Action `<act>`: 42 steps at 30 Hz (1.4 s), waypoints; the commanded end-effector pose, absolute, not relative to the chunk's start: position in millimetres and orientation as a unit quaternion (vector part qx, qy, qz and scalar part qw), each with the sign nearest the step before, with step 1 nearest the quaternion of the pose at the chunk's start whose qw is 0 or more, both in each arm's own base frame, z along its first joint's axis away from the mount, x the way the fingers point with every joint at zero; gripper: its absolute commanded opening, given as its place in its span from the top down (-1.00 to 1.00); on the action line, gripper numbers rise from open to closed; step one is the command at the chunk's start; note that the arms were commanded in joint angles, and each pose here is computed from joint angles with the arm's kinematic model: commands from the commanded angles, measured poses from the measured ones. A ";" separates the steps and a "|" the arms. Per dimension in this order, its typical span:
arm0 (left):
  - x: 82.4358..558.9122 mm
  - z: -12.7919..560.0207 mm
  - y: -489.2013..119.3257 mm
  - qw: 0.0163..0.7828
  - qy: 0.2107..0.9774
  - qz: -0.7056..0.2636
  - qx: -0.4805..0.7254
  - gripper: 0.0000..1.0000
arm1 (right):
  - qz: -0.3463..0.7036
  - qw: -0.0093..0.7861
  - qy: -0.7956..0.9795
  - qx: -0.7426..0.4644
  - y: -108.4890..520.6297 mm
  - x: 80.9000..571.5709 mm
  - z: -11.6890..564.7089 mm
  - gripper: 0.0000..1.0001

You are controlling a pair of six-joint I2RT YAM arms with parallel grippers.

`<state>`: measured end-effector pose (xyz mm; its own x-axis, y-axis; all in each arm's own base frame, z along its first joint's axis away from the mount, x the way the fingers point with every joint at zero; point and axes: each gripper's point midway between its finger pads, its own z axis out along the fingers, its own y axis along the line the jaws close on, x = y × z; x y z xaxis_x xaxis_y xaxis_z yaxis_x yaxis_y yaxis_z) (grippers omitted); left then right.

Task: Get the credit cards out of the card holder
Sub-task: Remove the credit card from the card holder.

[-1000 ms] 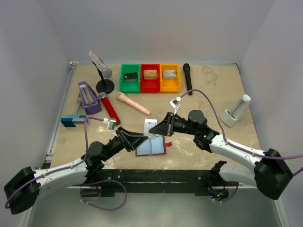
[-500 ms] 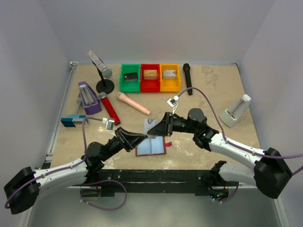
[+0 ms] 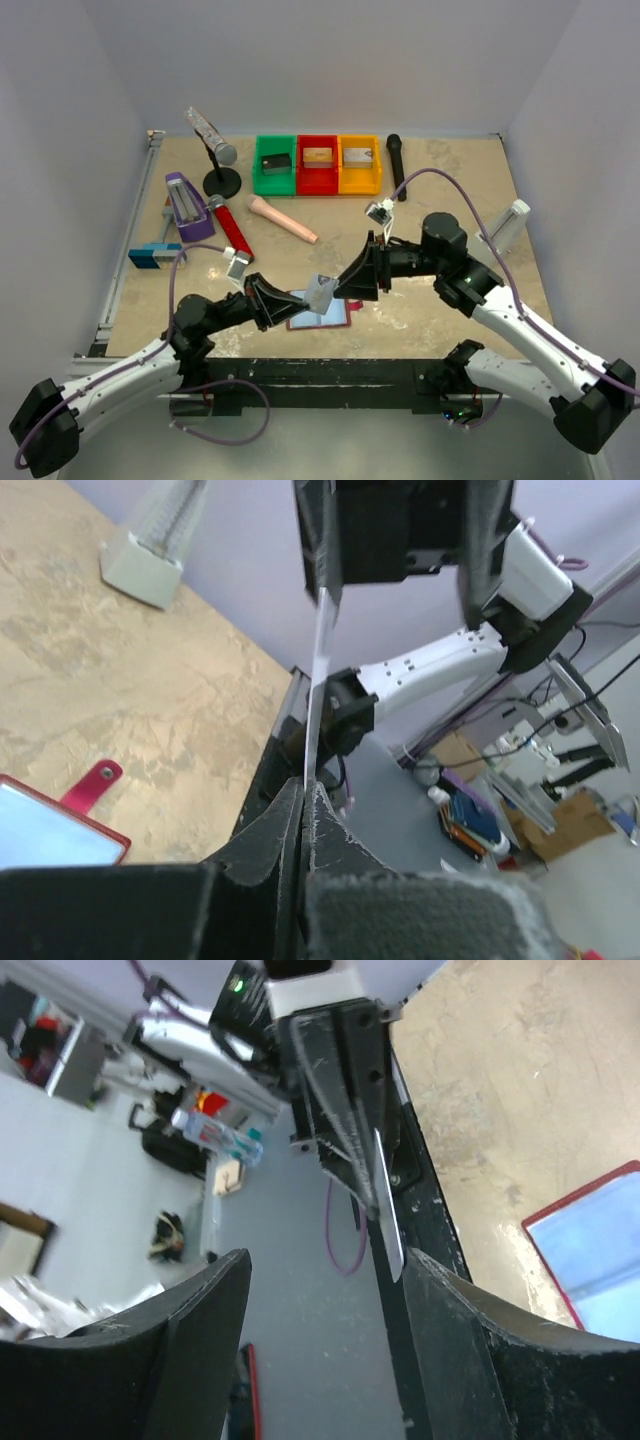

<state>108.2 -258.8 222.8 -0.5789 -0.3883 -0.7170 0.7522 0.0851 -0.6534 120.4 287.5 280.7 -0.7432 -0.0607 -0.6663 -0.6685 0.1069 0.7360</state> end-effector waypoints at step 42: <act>69.7 228.4 -283.1 0.320 0.597 -0.680 0.280 1.00 | 0.533 0.195 0.752 -0.334 259.6 100.3 250.7 0.14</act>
<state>70.1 -281.2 203.1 -0.7032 -0.0676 -0.7077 0.7106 -0.0368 -0.7026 102.0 254.5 231.3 -0.7324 -0.3051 -0.6087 -0.6800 0.2801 0.6776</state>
